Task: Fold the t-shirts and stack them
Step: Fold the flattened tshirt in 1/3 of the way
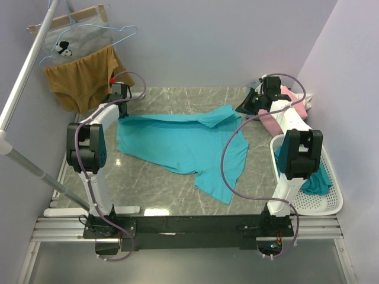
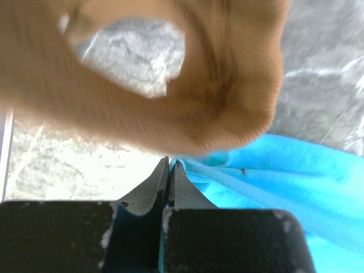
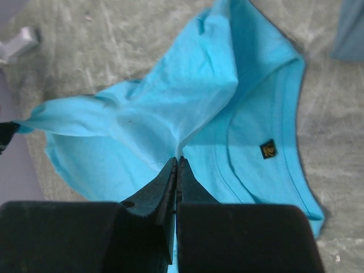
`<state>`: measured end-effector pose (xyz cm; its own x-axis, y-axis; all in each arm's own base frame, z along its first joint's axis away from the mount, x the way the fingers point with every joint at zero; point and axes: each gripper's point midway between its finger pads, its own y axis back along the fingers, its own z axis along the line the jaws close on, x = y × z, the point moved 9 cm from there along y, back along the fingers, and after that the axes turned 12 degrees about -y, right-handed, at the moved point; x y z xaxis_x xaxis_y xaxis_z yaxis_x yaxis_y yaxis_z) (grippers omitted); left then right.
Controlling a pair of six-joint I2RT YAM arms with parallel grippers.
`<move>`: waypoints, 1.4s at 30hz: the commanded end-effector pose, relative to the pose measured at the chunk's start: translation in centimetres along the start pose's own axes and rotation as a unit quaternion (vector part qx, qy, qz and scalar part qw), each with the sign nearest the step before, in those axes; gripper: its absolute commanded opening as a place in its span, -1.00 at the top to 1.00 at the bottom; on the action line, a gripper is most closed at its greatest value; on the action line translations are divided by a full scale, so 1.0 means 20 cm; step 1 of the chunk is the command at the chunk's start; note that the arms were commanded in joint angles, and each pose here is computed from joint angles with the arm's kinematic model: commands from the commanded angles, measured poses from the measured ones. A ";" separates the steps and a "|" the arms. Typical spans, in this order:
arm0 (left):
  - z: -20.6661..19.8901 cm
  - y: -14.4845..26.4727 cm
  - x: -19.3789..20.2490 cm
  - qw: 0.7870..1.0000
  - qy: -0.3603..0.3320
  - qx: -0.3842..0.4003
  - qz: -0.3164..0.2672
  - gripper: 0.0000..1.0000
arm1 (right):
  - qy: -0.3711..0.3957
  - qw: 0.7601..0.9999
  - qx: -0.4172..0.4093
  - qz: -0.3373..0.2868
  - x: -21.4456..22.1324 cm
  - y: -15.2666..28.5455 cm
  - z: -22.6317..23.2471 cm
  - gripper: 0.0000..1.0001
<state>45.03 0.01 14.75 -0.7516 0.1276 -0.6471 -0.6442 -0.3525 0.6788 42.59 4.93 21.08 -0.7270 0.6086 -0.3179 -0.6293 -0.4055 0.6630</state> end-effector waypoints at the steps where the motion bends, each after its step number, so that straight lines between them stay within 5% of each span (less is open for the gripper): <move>1: 0.03 0.07 -0.02 1.000 -0.005 -0.015 0.007 0.98 | 0.018 0.999 0.029 0.002 0.08 0.01 -0.02 1.00; 10: -0.04 -0.04 0.08 0.998 -0.029 -0.020 0.053 0.98 | 0.021 0.995 0.086 0.051 0.30 -0.03 -0.09 0.96; 12: -0.05 -0.05 0.08 0.998 -0.027 -0.016 0.057 0.82 | 0.022 0.992 0.103 0.062 0.33 -0.03 -0.11 0.58; 14: -0.06 -0.07 0.08 0.998 -0.023 -0.018 0.056 0.04 | 0.031 0.990 0.122 0.057 0.37 0.00 -0.11 0.53; 16: -0.06 -0.07 0.07 0.998 -0.024 -0.019 0.055 0.16 | 0.041 0.988 0.147 0.028 0.37 0.04 -0.11 0.37; 18: -0.04 -0.07 0.06 0.998 -0.022 -0.027 0.052 0.03 | 0.045 0.990 0.136 -0.009 0.35 0.11 -0.06 0.22; 22: -0.01 -0.01 -0.01 0.999 -0.004 -0.038 0.024 0.00 | 0.064 0.988 0.118 -0.075 0.22 0.17 0.06 0.17; 27: -0.02 0.07 -0.15 0.999 0.022 0.019 -0.034 -0.19 | 0.075 0.993 0.068 -0.059 0.05 -0.07 0.14 0.18; 30: -0.05 0.08 -0.21 0.997 0.035 0.060 -0.046 -0.15 | 0.070 0.996 0.042 -0.030 -0.03 -0.26 0.17 0.21; 36: -0.05 0.15 -0.22 0.997 0.032 0.039 -0.050 0.45 | 0.065 0.997 0.044 0.009 -0.09 -0.47 0.14 0.21; 42: -0.01 0.21 -0.25 0.997 0.033 0.035 -0.058 0.56 | 0.057 0.998 0.034 0.015 -0.08 -0.52 0.12 0.17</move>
<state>46.21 -2.29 16.75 -0.7300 0.1077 -0.6749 -0.6738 -0.2783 0.6845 49.99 9.79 12.87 -0.8001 0.5146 -0.3082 -0.5165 -0.3297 0.7903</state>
